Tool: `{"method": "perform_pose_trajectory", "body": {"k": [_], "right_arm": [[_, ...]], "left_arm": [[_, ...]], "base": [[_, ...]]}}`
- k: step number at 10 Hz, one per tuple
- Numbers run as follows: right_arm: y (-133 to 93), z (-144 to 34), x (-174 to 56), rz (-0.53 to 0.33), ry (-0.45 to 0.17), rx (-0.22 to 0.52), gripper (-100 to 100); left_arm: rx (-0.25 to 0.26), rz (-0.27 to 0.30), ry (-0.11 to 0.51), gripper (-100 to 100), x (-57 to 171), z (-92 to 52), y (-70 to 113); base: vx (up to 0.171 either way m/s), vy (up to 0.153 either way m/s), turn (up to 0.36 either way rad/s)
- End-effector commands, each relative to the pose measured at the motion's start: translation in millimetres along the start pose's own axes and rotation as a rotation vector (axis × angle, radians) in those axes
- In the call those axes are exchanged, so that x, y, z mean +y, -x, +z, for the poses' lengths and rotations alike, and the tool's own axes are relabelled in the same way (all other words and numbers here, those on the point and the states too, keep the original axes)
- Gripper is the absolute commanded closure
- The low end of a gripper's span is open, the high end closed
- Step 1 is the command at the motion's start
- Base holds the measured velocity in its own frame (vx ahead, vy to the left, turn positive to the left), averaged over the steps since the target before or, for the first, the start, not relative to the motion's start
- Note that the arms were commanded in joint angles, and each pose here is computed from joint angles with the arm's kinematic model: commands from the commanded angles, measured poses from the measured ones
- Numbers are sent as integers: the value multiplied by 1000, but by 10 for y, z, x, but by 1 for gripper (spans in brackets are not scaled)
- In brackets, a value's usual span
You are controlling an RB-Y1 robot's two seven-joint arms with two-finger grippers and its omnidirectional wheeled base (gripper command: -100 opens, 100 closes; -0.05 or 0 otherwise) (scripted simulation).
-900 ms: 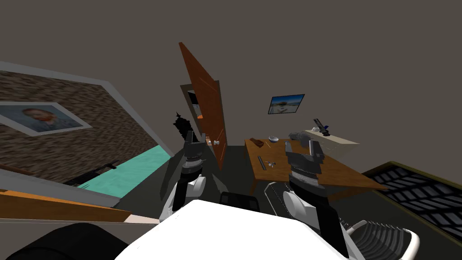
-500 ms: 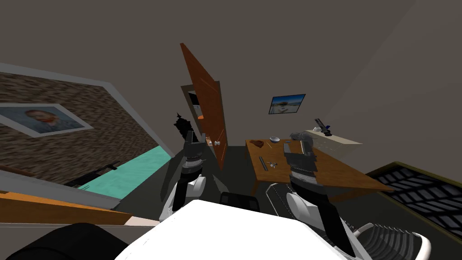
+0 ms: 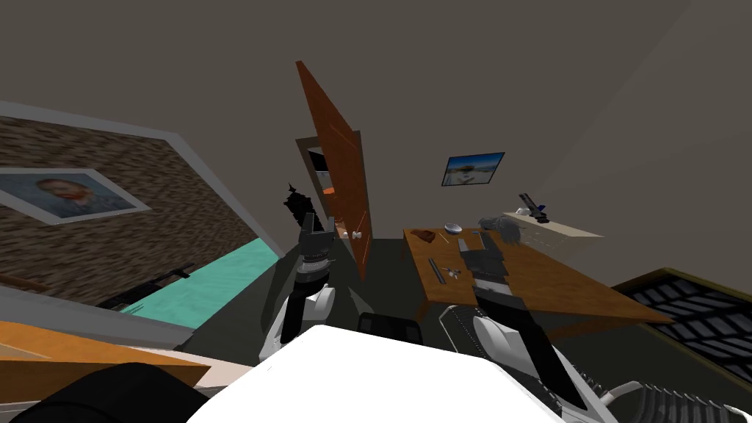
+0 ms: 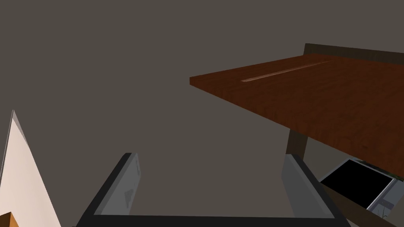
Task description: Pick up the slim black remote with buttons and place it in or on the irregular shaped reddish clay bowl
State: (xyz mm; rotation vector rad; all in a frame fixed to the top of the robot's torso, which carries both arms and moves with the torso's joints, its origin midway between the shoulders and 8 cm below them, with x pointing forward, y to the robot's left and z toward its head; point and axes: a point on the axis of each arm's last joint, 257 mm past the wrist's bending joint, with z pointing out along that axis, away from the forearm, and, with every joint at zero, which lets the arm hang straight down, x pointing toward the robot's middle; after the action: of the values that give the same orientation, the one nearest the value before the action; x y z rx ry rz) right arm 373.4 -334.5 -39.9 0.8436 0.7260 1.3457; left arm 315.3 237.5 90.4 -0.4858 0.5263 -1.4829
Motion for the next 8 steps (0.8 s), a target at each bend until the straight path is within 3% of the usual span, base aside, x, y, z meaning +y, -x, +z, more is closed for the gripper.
{"method": "perform_pose_trajectory", "body": {"k": [1, 2, 4, 8], "right_arm": [[134, -9, -227, 12, -72, -7, -100], [138, -12, -260, 12, -84, -9, -100], [319, -56, -550, 31, -180, -28, -100], [544, -154, -927, 55, -311, -65, -100]], "left_arm": [[0, 0, 0, 0, 0, 0, 0], [0, 0, 0, 0, 0, 0, 0], [0, 0, 0, 0, 0, 0, 0], [0, 0, 0, 0, 0, 0, 0]], "base": [[62, 109, 15], [36, 87, -2], [69, 105, 12], [58, 94, 5]]}}
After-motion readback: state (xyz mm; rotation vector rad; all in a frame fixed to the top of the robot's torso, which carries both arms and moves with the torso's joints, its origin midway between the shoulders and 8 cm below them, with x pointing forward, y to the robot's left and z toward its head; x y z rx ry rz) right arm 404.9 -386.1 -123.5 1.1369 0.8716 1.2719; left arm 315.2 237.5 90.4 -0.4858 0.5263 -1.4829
